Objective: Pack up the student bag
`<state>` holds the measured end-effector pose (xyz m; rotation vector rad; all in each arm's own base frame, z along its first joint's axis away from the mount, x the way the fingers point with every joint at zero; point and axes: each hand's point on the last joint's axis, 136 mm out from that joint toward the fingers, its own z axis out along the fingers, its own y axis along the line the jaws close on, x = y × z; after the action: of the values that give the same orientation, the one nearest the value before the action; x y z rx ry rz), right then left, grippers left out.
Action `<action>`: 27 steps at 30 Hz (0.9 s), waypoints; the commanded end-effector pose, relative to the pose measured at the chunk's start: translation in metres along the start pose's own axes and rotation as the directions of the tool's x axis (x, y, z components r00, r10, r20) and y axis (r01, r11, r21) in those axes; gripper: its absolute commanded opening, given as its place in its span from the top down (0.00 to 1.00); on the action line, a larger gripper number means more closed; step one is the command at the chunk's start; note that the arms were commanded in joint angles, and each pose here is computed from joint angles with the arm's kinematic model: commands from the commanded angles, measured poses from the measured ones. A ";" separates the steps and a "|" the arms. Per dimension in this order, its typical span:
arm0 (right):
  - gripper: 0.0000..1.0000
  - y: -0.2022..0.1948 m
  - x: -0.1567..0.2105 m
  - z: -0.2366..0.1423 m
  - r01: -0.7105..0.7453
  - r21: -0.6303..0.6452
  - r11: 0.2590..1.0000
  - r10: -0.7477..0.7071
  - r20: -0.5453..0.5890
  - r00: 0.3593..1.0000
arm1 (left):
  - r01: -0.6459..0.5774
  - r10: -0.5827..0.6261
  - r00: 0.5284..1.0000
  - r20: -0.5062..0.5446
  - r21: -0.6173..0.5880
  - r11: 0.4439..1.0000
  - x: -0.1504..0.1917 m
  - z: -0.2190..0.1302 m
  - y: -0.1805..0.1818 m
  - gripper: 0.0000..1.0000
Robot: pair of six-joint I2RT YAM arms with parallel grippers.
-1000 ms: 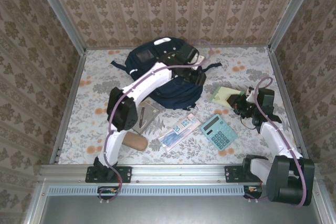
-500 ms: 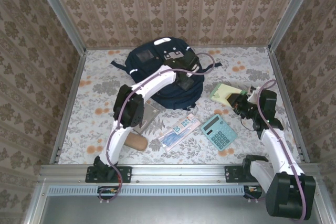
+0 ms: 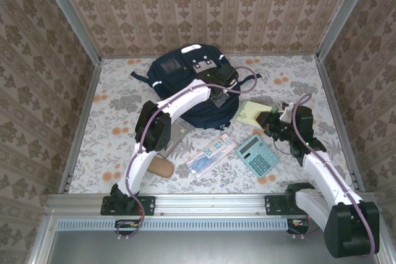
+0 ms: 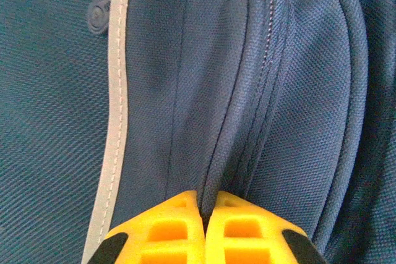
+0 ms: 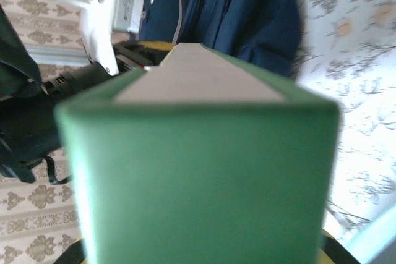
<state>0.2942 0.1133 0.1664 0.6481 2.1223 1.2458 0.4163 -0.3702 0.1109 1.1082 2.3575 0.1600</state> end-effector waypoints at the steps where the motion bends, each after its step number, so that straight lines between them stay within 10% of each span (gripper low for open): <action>1: 1.00 0.030 -0.015 0.012 0.035 -0.090 0.995 -0.028 0.078 0.997 | 0.107 -0.093 0.984 0.152 -0.084 0.991 -0.031 -0.076 0.053 1.00; 27: 1.00 0.094 -0.057 0.226 -0.080 -0.173 0.982 0.123 0.257 0.959 | 0.338 -0.354 0.857 0.375 0.110 0.935 -0.070 -0.160 0.128 1.00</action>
<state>0.4751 0.2536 0.1454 0.7389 1.9494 1.2864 0.4546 -0.3192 0.2564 0.7530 2.2818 -0.1361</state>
